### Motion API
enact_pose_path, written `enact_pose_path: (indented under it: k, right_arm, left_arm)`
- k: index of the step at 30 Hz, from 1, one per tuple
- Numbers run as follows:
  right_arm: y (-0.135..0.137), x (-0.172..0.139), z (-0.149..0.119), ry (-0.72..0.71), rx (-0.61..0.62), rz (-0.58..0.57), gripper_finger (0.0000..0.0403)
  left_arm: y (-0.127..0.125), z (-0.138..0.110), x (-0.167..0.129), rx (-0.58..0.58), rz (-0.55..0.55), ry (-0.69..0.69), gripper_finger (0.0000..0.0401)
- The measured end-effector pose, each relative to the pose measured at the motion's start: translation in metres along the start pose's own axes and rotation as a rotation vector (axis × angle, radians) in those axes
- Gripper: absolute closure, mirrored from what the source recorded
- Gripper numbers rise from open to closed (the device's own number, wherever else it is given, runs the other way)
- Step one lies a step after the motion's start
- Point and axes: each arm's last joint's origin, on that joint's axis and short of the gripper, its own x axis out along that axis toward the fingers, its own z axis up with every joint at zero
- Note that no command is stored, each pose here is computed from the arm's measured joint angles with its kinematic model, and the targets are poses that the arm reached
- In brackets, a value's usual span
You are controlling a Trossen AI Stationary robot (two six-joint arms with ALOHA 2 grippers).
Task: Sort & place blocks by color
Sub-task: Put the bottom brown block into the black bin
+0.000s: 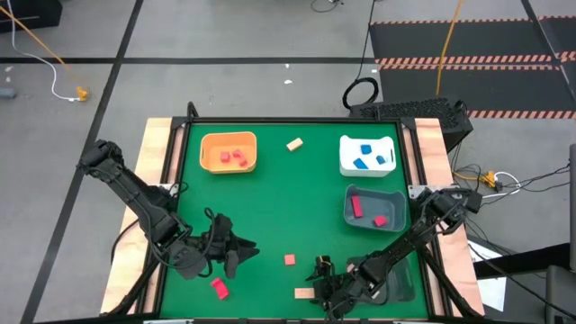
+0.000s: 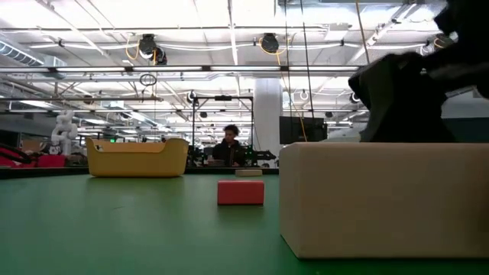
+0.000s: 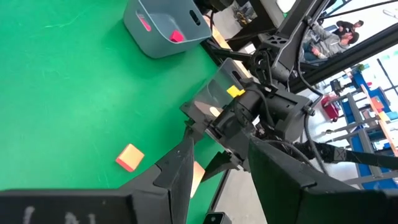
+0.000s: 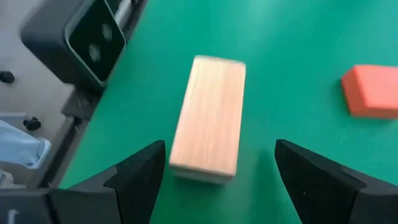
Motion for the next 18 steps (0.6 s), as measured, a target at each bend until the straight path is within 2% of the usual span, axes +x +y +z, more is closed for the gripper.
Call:
enact_pose_path:
  k: [4,8,12,18]
  right_arm:
    - [-0.0018,0.0044,-0.0022,0.005,0.005,-0.006,0.0114]
    - [-0.0023,0.0053,-0.0024,0.005,0.032,-0.007,0.0138]
    - [-0.0019,0.0054,-0.0019,0.000,0.040,-0.001,0.0187]
    - [-0.0005,0.0055,-0.0025,0.022,0.103,0.045,0.0286]
  left_arm:
    - [0.0002,0.0000,0.0000,-0.007,0.002,-0.001,0.0249]
    - [0.0005,0.0000,0.0000,-0.013,0.006,-0.005,0.0249]
    - [0.0006,0.0001,0.0000,-0.014,0.007,-0.007,0.0249]
    - [0.0006,0.0001,0.0000,-0.016,0.007,-0.007,0.0249]
